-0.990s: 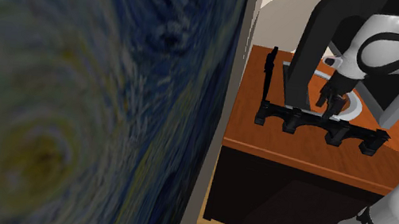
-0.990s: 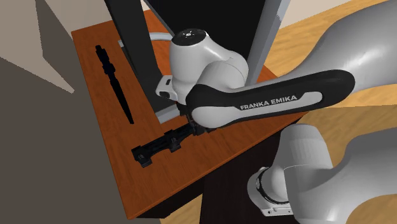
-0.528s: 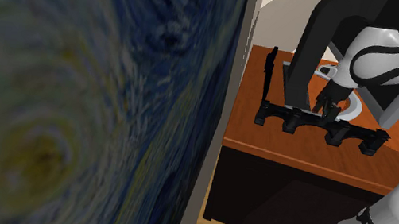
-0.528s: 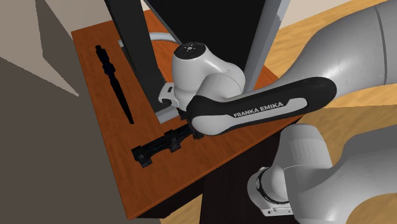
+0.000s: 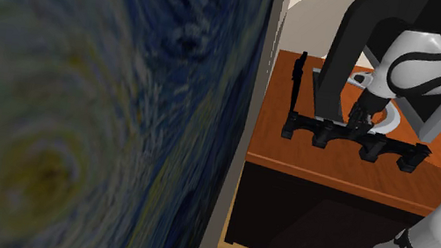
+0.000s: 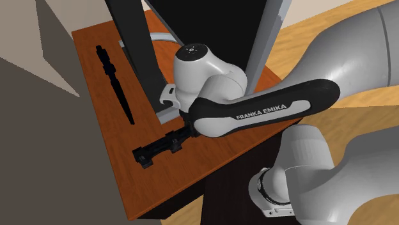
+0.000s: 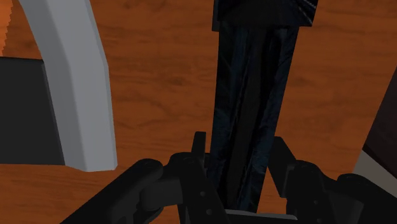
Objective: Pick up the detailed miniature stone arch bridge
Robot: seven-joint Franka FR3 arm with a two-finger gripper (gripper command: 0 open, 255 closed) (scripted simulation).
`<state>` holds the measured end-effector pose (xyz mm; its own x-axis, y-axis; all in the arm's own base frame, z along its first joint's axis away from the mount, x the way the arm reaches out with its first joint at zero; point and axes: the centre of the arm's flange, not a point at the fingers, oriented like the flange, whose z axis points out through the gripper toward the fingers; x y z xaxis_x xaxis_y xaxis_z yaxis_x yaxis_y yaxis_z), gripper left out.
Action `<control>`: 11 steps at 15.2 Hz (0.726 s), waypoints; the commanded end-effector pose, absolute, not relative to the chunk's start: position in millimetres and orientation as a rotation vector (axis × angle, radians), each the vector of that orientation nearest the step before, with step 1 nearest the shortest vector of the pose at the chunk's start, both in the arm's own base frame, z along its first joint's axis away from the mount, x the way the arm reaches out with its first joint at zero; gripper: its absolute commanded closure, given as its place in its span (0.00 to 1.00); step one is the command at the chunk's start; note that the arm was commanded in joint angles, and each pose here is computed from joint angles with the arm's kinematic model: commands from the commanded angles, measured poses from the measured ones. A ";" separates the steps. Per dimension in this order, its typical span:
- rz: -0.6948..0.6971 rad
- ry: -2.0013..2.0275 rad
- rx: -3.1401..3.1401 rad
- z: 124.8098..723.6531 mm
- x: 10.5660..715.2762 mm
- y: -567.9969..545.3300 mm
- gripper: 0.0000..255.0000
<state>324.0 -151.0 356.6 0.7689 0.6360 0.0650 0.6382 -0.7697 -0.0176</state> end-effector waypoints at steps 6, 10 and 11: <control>-0.078 -1.022 -2.910 370.5 321.6 -158.4 1.00; -0.078 -1.022 -2.910 391.6 321.6 -158.4 1.00; -0.078 -1.022 -2.910 396.9 321.6 -158.4 1.00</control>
